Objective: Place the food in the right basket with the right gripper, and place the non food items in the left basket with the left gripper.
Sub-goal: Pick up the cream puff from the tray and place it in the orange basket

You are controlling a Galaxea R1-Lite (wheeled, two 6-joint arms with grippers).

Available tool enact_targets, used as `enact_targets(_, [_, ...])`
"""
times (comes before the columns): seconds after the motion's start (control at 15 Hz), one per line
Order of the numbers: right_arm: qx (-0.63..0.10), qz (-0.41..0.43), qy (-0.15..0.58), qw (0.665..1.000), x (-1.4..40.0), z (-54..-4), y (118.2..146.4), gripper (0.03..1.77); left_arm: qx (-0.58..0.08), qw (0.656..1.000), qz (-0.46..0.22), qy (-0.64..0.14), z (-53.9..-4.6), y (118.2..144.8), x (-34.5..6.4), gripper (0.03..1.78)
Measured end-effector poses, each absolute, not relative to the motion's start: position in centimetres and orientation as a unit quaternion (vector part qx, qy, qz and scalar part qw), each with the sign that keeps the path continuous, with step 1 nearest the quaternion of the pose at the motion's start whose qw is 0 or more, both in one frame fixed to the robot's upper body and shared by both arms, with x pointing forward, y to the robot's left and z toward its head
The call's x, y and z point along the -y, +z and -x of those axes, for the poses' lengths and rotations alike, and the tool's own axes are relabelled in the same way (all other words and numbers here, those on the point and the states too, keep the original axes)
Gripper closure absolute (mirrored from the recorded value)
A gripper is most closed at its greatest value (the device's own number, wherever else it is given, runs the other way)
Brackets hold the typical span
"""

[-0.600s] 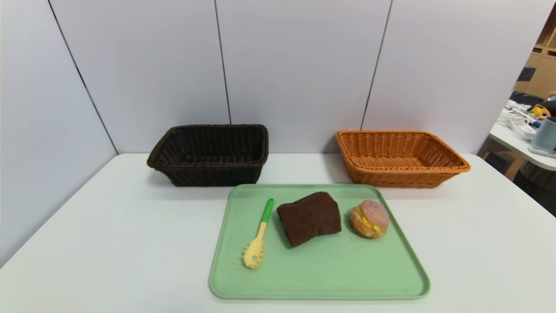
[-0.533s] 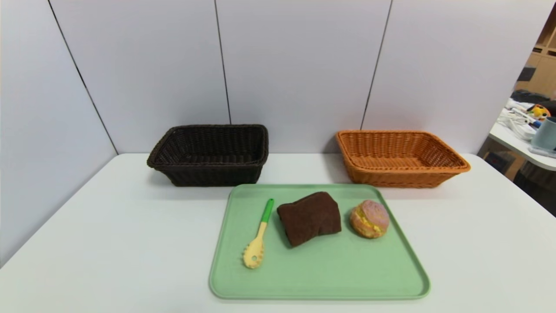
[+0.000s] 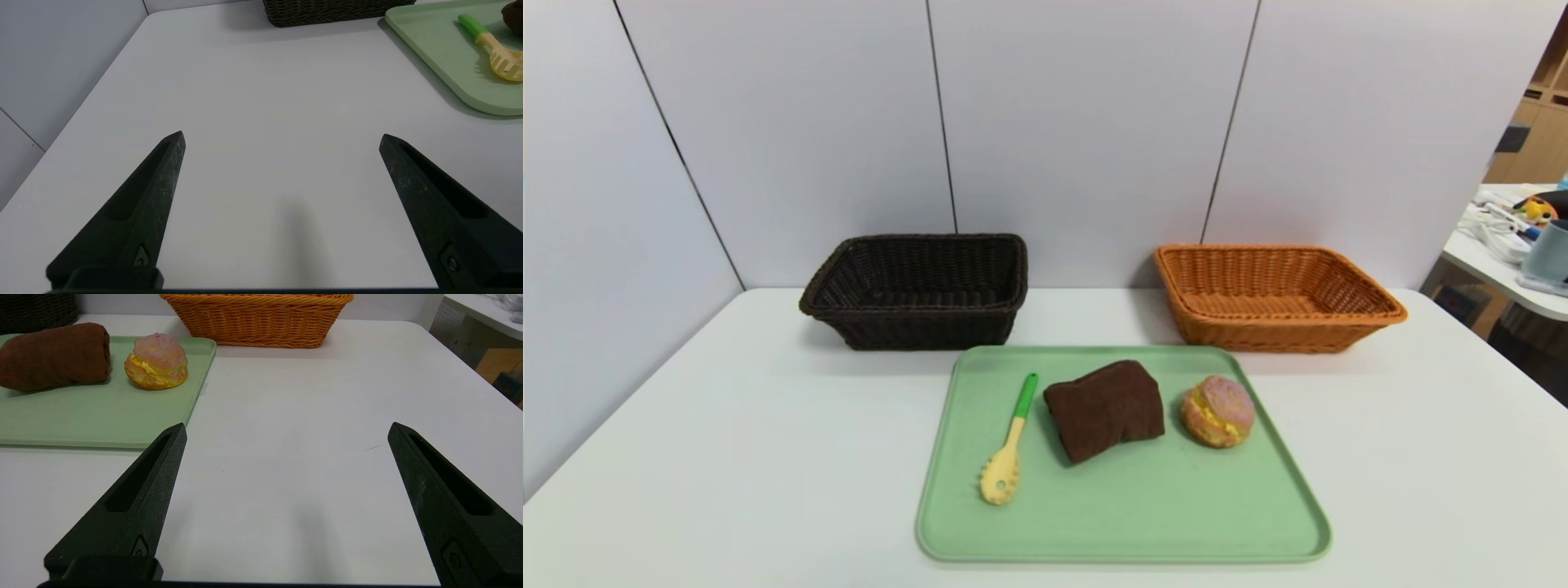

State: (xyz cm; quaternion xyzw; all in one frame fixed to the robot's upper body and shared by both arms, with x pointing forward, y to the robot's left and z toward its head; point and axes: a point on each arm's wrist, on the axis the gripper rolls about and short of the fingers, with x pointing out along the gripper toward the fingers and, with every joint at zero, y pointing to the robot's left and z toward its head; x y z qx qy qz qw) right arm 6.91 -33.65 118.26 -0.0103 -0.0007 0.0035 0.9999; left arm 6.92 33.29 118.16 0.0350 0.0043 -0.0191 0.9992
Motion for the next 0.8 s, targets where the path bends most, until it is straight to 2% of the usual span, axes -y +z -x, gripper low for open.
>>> enact_targets(0.67, [0.001, 0.011, 0.003, 1.0, 33.65, -6.9, 118.32, 0.1, -0.003, 0.999, -0.043, -0.021, -6.92, 118.18, -33.28, 0.12])
enact_targets(0.8, [0.012, 0.006, 0.008, 1.0, 33.63, -6.65, 119.08, 0.1, -0.002, 0.999, -0.039, -0.021, -6.89, 118.26, -33.28, 0.12])
